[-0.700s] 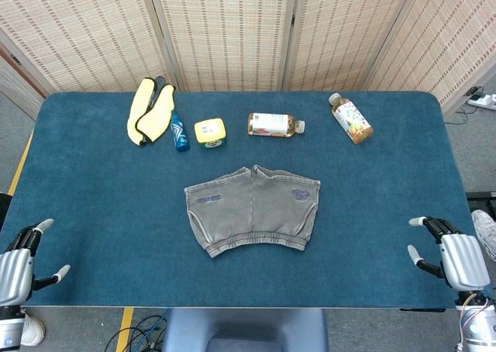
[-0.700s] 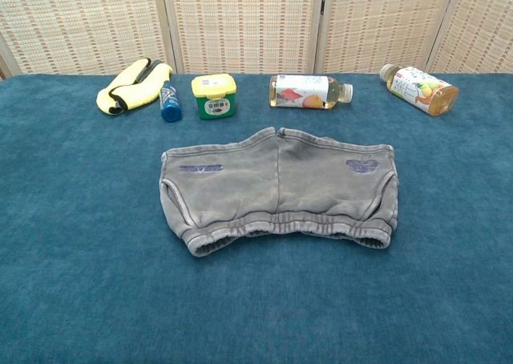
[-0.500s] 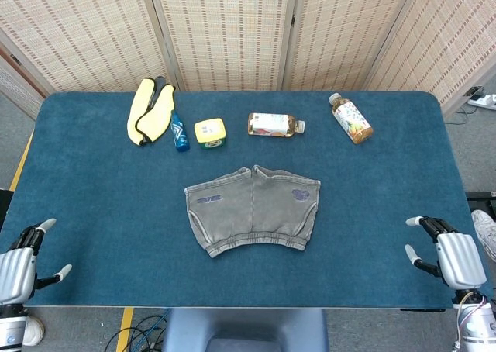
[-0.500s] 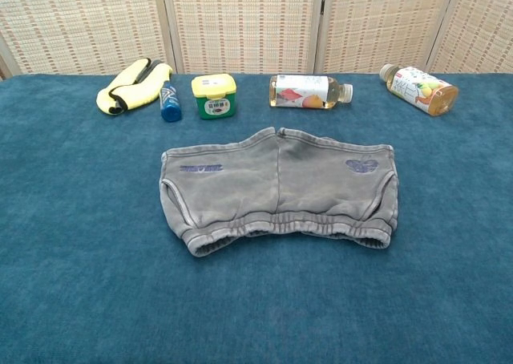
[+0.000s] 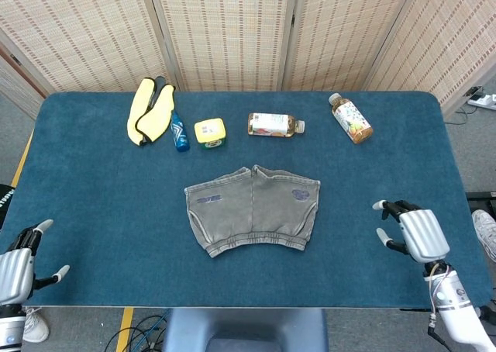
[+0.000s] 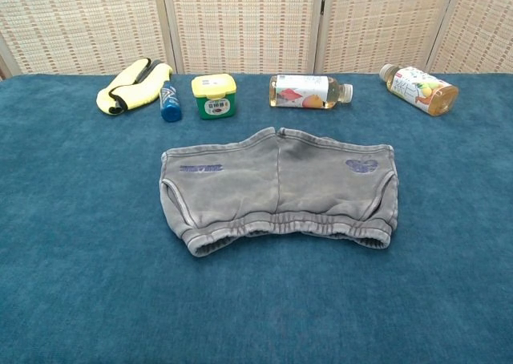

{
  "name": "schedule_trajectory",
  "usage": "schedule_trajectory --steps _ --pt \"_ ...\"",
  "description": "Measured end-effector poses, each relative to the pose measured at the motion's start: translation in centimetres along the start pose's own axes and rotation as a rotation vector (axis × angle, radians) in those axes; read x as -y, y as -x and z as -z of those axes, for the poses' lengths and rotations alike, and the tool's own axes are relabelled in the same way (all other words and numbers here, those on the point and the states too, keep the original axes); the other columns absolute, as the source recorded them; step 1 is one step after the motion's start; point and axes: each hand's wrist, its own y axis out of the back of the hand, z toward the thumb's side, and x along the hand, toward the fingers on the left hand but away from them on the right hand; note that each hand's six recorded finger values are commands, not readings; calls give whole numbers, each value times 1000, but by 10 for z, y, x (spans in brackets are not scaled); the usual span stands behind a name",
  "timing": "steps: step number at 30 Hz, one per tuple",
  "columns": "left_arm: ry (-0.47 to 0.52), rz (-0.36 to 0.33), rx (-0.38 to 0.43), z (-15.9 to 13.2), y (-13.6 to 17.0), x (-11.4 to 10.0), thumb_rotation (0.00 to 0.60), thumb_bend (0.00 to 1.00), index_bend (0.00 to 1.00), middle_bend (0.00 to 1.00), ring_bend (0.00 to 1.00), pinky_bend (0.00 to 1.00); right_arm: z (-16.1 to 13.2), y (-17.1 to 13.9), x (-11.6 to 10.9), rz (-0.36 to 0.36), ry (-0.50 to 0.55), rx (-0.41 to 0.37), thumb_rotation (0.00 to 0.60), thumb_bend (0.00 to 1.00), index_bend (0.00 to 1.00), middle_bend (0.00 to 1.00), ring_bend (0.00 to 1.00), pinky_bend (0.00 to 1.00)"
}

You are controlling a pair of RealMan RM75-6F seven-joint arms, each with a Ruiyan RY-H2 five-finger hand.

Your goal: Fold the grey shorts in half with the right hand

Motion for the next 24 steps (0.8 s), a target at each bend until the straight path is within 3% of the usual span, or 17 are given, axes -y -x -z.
schedule_trajectory --steps 4,10,16,24 --pt "-1 1 -9 3 2 1 600 168 183 214 180 337 -14 29 12 -7 -90 -78 600 86 336 807 751 747" --pt "-2 3 -22 7 4 1 600 168 183 215 180 337 -40 67 35 -47 -186 -210 600 51 372 949 943 939" --pt "-3 3 -35 10 6 1 600 168 183 214 180 337 -56 90 63 -118 -270 -302 600 58 393 987 991 979" --pt "-3 6 -36 11 7 2 600 168 183 214 180 337 -66 102 100 -191 -323 -350 600 79 407 992 996 981"
